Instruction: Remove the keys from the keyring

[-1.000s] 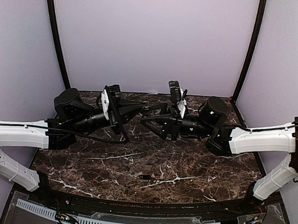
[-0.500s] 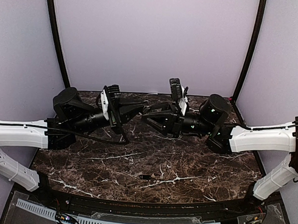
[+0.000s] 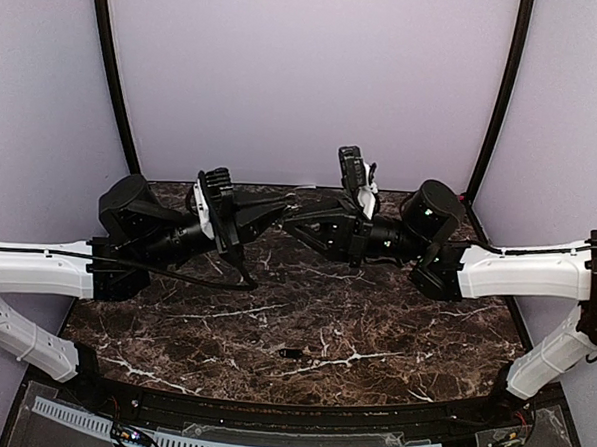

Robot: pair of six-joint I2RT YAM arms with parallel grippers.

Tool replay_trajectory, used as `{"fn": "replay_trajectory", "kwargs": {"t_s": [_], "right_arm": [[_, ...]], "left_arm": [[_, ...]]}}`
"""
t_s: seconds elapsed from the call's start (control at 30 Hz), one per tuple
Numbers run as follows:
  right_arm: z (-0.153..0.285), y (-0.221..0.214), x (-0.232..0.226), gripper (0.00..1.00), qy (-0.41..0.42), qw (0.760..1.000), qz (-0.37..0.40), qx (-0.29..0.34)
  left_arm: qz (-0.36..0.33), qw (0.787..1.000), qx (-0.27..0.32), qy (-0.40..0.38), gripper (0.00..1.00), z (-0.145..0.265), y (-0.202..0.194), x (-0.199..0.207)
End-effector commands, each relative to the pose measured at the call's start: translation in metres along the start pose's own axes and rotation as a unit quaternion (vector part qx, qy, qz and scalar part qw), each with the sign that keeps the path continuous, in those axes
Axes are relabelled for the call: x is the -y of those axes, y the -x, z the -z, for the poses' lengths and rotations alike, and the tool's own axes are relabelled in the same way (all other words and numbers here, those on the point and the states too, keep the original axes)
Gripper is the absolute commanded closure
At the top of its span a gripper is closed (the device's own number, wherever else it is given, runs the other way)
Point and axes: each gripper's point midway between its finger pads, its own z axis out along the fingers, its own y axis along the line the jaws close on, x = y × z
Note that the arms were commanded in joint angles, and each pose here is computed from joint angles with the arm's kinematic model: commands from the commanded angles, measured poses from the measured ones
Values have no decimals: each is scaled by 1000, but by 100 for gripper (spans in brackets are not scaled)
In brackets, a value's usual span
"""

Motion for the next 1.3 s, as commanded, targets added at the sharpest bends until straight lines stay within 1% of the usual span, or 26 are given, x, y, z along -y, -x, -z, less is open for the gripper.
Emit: {"fn": "replay_trajectory", "kwargs": {"t_s": [0.0, 0.1, 0.13, 0.27, 0.4, 0.47, 0.63, 0.73, 0.87, 1.03, 1.1, 1.27], "right_arm": [[-8, 24, -53, 72, 109, 993, 52, 16], [-7, 23, -53, 71, 104, 993, 53, 20], [-6, 22, -50, 68, 94, 994, 51, 22], [-2, 12, -32, 50, 44, 998, 48, 25], [1, 4, -23, 41, 28, 998, 46, 23], [2, 4, -25, 38, 31, 998, 50, 24], [5, 0, -20, 36, 17, 998, 56, 20], [7, 0, -18, 36, 14, 998, 55, 17], [6, 6, -16, 36, 10, 998, 58, 21], [2, 14, -14, 40, 22, 998, 60, 29], [0, 16, -14, 43, 28, 997, 59, 29], [-3, 17, -13, 55, 37, 998, 45, 32]], "left_arm": [[-14, 998, -41, 33, 100, 0, -20, -11], [-19, 998, -39, 52, 100, 2, -19, -17], [-22, 997, -33, 59, 100, 4, -17, -19], [-40, 996, -29, 70, 100, 7, -14, -23], [-61, 995, -25, 71, 100, 6, -8, -25], [-75, 994, -23, 74, 100, 6, -5, -27], [-107, 990, -26, 85, 100, 5, -2, -33], [-113, 990, -28, 86, 100, 4, -1, -34], [-101, 992, -19, 73, 100, 4, 2, -29], [-87, 994, -12, 63, 100, 4, 3, -26], [-83, 995, -11, 61, 100, 4, 3, -25], [-79, 995, -9, 55, 100, 3, 2, -22]]}}
